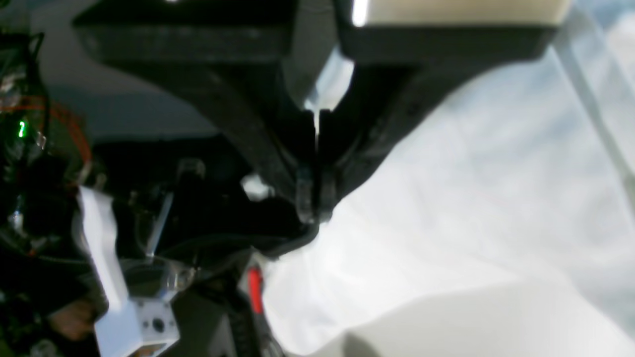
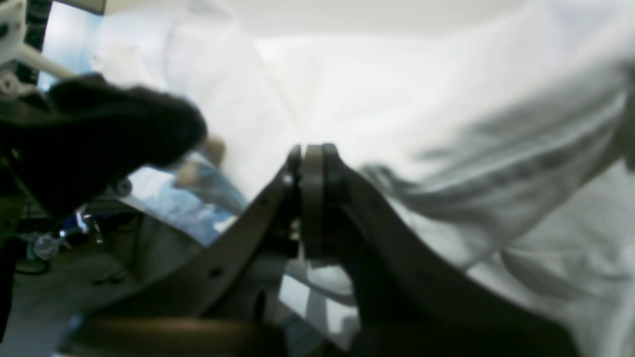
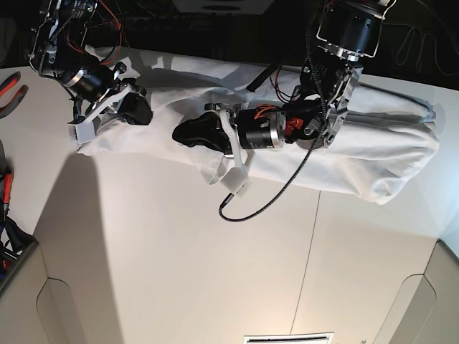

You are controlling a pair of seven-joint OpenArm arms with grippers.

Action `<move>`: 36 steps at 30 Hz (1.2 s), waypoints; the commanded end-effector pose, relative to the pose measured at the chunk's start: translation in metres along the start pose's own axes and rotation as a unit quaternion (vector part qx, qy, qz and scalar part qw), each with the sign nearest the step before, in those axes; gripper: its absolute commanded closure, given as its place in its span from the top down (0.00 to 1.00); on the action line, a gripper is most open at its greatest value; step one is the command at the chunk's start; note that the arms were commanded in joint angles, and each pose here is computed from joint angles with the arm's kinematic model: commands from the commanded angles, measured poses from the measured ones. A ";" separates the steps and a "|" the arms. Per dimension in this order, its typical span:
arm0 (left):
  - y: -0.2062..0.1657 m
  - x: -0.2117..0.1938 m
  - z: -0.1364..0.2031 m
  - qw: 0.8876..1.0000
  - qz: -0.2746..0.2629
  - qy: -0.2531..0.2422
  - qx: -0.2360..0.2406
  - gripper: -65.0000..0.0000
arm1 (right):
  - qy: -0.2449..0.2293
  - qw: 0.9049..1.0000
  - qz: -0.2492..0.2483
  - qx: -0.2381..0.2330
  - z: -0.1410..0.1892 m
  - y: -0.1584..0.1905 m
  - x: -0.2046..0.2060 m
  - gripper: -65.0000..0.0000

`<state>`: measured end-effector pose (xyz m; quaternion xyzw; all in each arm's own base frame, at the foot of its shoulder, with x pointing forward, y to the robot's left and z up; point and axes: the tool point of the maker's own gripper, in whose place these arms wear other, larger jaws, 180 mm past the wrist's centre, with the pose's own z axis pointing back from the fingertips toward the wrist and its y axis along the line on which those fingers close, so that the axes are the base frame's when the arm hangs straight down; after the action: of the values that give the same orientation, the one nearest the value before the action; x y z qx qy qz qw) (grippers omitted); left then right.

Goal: Layout the t-shirt on the table in an organized manner, then fold the t-shirt properly
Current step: 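Press the middle of the folded strip with the left gripper, then move the right gripper to the strip end and tuck the fabric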

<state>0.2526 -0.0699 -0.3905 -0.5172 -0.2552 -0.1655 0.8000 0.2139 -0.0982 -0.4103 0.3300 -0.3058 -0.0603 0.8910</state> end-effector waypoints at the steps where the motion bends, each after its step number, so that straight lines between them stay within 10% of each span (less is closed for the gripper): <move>1: 0.002 0.012 -0.002 1.000 -0.012 -0.017 0.001 0.00 | -0.014 1.000 0.000 0.008 -0.002 0.001 0.009 0.00; 8: 0.078 -0.013 0.014 0.988 -0.020 0.019 0.149 0.00 | 0.021 0.999 -0.021 -0.042 -0.007 -0.039 -0.014 0.00; 20: 0.103 -0.003 0.039 0.980 -0.010 -0.004 0.196 0.00 | -0.066 0.988 -0.068 -0.120 0.042 -0.099 0.019 0.00; 30: 0.103 -0.004 0.039 0.981 -0.010 -0.004 0.196 0.00 | -0.162 0.986 -0.014 -0.036 0.080 -0.048 0.088 0.00; 36: 0.103 -0.002 0.038 0.981 -0.011 -0.005 0.195 0.00 | -0.136 0.989 0.059 0.001 0.050 -0.004 0.101 0.00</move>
<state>0.2867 0.0023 -0.4591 -0.3616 -0.2834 -0.1157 0.8806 0.2574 -0.1596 -0.3476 0.2949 -0.4149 -0.0566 0.8589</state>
